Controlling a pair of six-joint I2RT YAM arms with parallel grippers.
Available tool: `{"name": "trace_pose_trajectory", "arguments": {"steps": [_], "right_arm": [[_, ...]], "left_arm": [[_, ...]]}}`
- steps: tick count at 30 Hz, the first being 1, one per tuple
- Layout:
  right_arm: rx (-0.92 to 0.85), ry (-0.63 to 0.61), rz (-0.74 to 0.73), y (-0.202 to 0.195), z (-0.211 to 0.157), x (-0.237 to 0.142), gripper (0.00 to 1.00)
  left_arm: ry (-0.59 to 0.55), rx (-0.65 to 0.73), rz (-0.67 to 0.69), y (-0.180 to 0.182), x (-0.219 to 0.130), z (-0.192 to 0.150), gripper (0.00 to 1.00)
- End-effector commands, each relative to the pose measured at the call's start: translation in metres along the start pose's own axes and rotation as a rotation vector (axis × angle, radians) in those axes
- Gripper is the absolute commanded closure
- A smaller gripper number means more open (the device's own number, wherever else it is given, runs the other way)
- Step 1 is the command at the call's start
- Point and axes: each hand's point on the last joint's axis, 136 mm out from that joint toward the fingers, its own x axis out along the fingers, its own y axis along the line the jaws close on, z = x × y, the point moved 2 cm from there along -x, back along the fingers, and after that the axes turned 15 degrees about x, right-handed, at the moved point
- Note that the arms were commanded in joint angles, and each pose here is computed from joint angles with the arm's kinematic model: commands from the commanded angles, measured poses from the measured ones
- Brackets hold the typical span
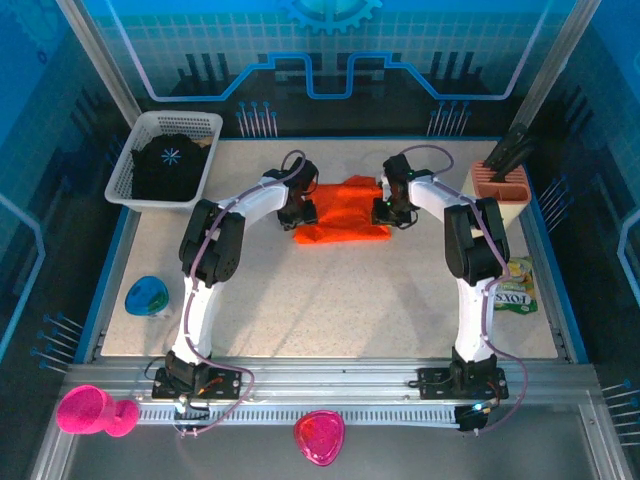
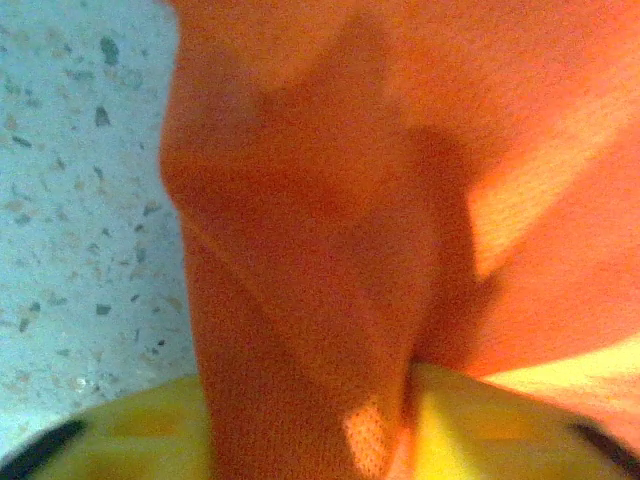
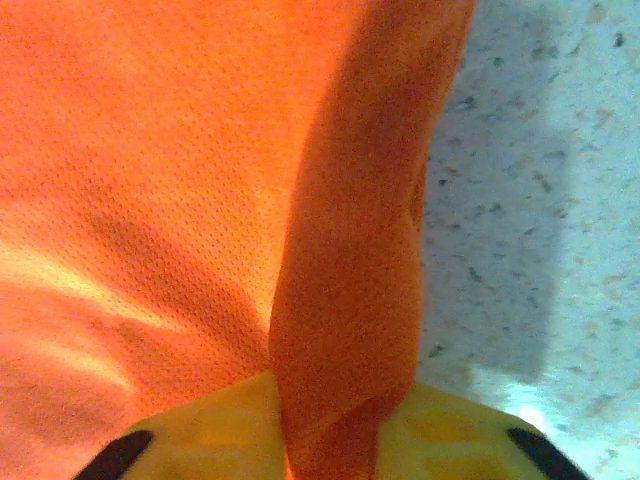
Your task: Fold and stack the t-shirts
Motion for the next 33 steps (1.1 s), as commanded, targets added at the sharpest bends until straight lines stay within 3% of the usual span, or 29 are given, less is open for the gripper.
{"name": "trace_pose_trajectory", "arguments": {"steps": [1,4,11,20,25,30,33], "right_arm": [[0.005,0.035,-0.023,-0.001,-0.006,0.011,0.86],[0.003,0.033,-0.03,-0.002,-0.005,0.01,1.0],[-0.023,-0.037,-0.036,0.004,0.019,-0.002,1.0],[-0.014,-0.13,-0.004,0.012,0.08,-0.003,1.0],[0.025,-0.149,0.018,0.01,0.112,0.015,1.0],[0.035,-0.177,0.036,0.013,0.137,0.025,1.0],[0.047,-0.18,0.044,0.013,0.145,0.031,1.0]], "left_arm": [[0.059,0.014,-0.01,-0.005,0.036,-0.016,0.83],[0.055,0.021,-0.009,-0.005,0.038,-0.013,1.0],[0.037,0.056,0.012,-0.002,0.035,0.008,1.0],[-0.038,0.101,-0.008,0.009,0.034,0.077,1.0],[-0.091,0.108,-0.014,0.021,0.04,0.112,1.0],[-0.18,0.078,-0.06,0.037,0.043,0.138,1.0],[-0.232,0.067,-0.163,0.036,0.037,0.154,1.0]]}}
